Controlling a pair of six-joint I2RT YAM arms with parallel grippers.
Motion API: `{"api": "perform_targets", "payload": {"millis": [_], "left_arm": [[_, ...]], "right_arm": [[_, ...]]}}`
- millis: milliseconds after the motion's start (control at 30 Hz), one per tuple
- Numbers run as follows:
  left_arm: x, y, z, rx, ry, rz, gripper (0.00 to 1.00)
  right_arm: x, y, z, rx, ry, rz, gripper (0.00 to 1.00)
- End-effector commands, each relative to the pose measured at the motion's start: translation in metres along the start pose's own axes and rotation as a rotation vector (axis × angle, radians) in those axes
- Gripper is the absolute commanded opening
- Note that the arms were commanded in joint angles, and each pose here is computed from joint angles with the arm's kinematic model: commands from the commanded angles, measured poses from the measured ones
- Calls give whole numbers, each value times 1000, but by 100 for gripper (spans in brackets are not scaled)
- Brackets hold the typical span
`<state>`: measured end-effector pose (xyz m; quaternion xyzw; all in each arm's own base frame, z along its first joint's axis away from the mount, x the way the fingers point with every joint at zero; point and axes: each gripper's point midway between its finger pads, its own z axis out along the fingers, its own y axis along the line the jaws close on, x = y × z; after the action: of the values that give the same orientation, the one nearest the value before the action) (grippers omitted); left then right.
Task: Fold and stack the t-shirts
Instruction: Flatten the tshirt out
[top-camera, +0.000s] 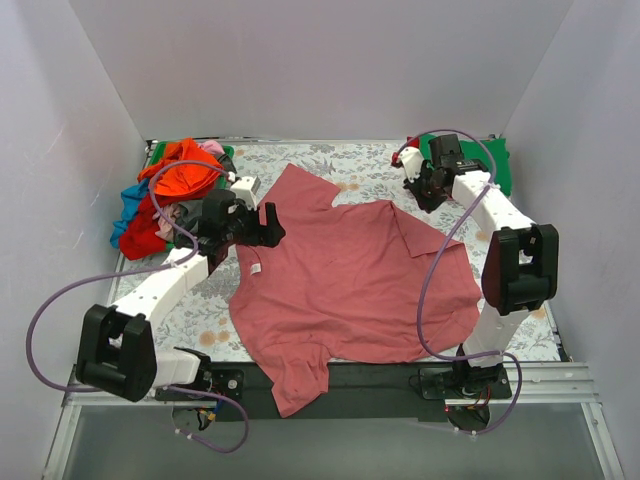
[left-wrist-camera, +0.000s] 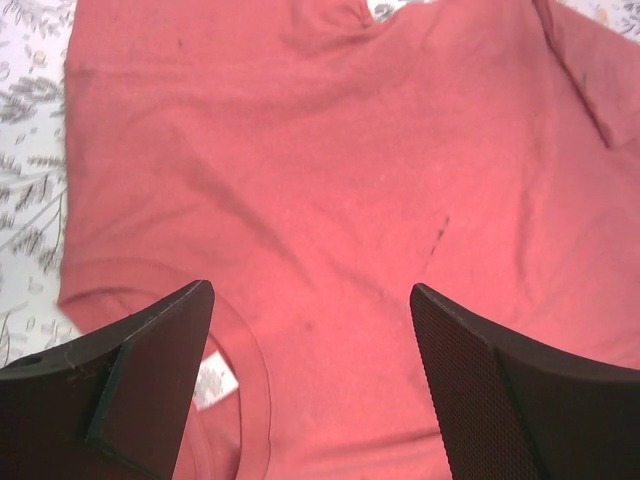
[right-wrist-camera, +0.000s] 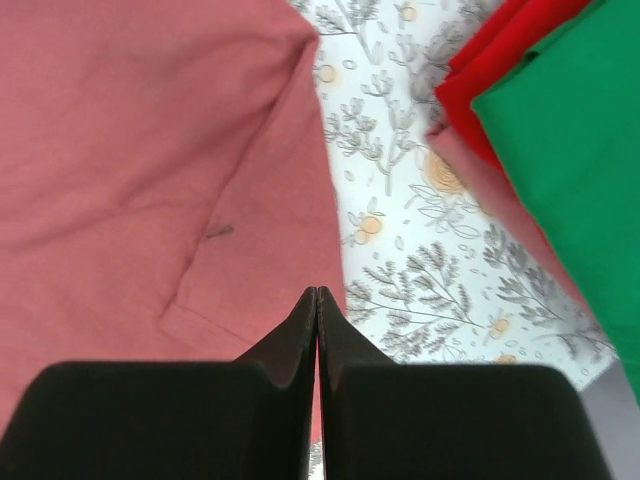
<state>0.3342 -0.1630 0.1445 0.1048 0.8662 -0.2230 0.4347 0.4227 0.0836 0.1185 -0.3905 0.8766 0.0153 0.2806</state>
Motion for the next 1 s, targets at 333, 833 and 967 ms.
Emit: {"api": "perform_targets", "payload": {"millis": [333,833,967], "left_arm": [[-13,1,-6,9,-67,8,80],[-7,5,-13,-11,-74,26,81],[-8,5,-14,-13,-79,26,81]], "right_arm": [[59,82,35,-241,162,-19,44],[75,81,53,-172,242,-23,12],[66,75,45,-150,216,-27,1]]}}
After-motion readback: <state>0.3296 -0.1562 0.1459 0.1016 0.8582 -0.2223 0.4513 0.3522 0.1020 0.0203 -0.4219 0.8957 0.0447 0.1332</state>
